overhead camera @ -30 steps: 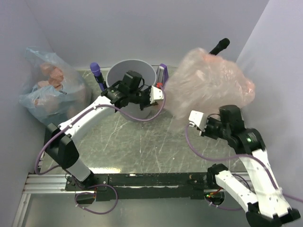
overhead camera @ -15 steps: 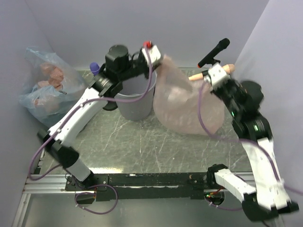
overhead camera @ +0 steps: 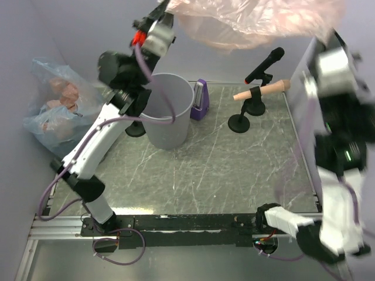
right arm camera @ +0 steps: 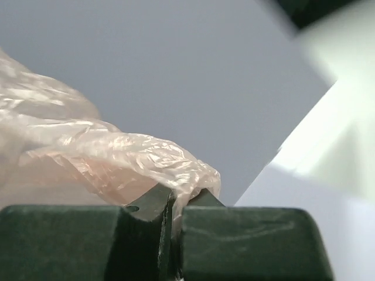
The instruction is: Put the trash bags into the trash bin
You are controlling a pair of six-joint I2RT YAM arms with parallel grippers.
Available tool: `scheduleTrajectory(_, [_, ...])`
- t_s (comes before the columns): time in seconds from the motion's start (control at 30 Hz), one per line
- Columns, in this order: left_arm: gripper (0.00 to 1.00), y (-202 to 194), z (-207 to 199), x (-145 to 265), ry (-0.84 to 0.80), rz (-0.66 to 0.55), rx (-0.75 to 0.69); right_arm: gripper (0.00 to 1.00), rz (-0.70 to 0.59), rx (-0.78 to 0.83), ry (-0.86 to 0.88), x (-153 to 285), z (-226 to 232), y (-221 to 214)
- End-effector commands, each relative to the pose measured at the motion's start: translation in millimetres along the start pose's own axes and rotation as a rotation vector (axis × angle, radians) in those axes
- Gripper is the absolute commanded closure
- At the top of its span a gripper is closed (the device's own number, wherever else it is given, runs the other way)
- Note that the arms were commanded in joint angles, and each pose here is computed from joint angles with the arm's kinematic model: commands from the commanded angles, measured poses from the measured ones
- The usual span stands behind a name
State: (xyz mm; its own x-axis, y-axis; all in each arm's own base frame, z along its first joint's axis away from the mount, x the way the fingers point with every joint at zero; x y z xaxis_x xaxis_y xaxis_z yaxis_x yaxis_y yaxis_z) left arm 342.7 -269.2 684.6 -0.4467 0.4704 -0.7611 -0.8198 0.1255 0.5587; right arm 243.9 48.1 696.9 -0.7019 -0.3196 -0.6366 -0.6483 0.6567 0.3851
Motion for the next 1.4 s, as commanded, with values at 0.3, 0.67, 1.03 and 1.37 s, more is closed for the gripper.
scheduleTrajectory(0.3, [0.99, -119.2, -141.1, 262.9, -1.301, 0.757, -0.153, 1.0, 0.438, -0.26, 1.484, 308.5, 240.8, -47.6])
scheduleTrajectory(0.67, [0.99, -66.5, -133.0, 205.6, -0.926, 0.523, 0.029, 1.0, 0.35, -0.357, 0.982, 242.0, 188.7, -21.5])
scheduleTrajectory(1.03, [0.99, -59.1, -128.6, 194.8, -0.791, 0.502, 0.14, 1.0, 0.402, -0.35, 0.826, 205.1, 185.6, -44.3])
scheduleTrajectory(1.37, [0.09, -23.5, -95.3, 164.3, -0.667, 0.54, 0.261, 1.0, 0.496, -0.345, 0.571, 171.9, 166.4, -72.0])
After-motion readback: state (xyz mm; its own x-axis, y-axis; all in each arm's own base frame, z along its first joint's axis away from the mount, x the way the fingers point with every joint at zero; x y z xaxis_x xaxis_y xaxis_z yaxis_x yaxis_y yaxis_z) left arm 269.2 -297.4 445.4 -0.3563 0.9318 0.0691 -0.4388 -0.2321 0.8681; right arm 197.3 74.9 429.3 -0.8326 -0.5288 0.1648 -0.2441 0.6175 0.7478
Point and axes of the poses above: each gripper's point midway between its finger pads, its own x axis back along the fingers, its own z axis along the line the jaws close on, y = z × x, the point moved 2 cm from there along x, back along the fingers, and after that the axes turned 6 degrees about x, right-handed, at the moved point
